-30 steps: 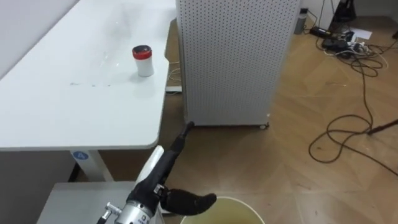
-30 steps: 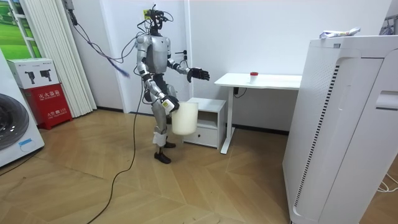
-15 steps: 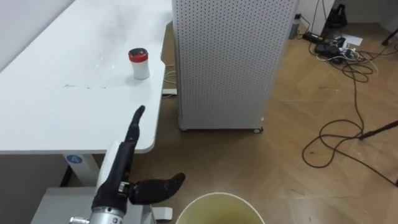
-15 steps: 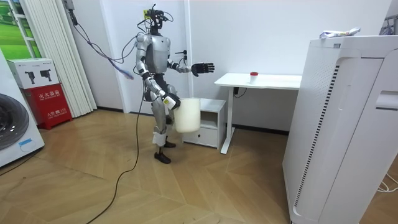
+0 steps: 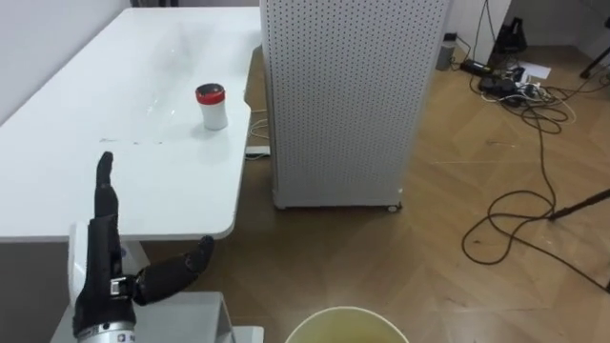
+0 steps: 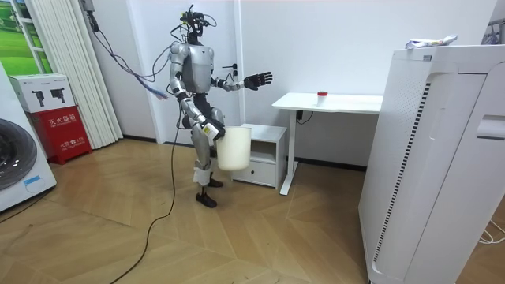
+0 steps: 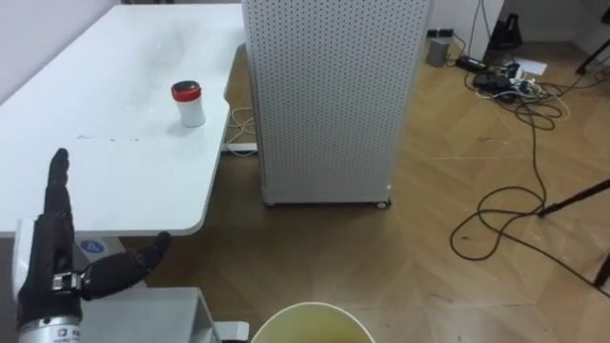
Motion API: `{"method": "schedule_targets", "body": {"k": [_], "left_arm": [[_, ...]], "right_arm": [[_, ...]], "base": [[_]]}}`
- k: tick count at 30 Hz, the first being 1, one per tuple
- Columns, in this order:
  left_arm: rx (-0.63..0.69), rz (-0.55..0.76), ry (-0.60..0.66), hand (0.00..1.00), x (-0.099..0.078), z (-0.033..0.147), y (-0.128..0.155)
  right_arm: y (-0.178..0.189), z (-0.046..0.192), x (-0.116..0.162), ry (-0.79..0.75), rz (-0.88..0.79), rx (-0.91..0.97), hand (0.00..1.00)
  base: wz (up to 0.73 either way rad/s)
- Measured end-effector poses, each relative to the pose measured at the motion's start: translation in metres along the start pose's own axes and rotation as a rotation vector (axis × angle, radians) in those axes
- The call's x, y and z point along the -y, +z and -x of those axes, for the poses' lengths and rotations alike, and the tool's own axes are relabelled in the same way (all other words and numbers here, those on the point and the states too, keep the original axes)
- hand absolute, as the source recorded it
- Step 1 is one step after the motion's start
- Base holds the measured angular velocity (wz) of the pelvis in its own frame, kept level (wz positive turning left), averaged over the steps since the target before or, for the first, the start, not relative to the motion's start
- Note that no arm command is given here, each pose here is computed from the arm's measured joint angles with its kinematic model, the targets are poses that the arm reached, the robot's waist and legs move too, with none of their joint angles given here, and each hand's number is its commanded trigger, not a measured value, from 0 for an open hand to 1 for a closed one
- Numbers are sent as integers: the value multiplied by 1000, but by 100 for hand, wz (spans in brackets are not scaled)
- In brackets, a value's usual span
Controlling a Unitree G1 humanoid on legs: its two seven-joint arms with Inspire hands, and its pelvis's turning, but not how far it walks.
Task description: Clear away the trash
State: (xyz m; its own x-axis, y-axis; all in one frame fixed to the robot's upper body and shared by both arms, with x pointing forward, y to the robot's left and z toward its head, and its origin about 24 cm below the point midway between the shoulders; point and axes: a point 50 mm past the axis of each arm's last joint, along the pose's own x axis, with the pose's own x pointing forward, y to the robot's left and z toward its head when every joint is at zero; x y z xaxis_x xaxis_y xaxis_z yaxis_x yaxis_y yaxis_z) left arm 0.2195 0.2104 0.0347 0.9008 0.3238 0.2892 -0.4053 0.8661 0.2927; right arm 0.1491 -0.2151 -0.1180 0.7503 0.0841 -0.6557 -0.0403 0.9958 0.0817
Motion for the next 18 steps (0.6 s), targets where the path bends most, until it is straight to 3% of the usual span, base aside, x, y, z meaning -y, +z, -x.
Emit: {"method": "schedule_targets", "body": {"k": [6,12,18], "left_arm": [[-21,-1,2,0,-1,5,-4],[-63,71,-33,0,12,10,-9],[-118,63,-42,0,14,17,-20]], "right_arm": [[-2,0,-3,17,17,-11,100],[1,-1,-4,-14,11,4,100],[-7,0,-8,-6,32,-39,100]], "base": [[-23],[32],[-29]]}}
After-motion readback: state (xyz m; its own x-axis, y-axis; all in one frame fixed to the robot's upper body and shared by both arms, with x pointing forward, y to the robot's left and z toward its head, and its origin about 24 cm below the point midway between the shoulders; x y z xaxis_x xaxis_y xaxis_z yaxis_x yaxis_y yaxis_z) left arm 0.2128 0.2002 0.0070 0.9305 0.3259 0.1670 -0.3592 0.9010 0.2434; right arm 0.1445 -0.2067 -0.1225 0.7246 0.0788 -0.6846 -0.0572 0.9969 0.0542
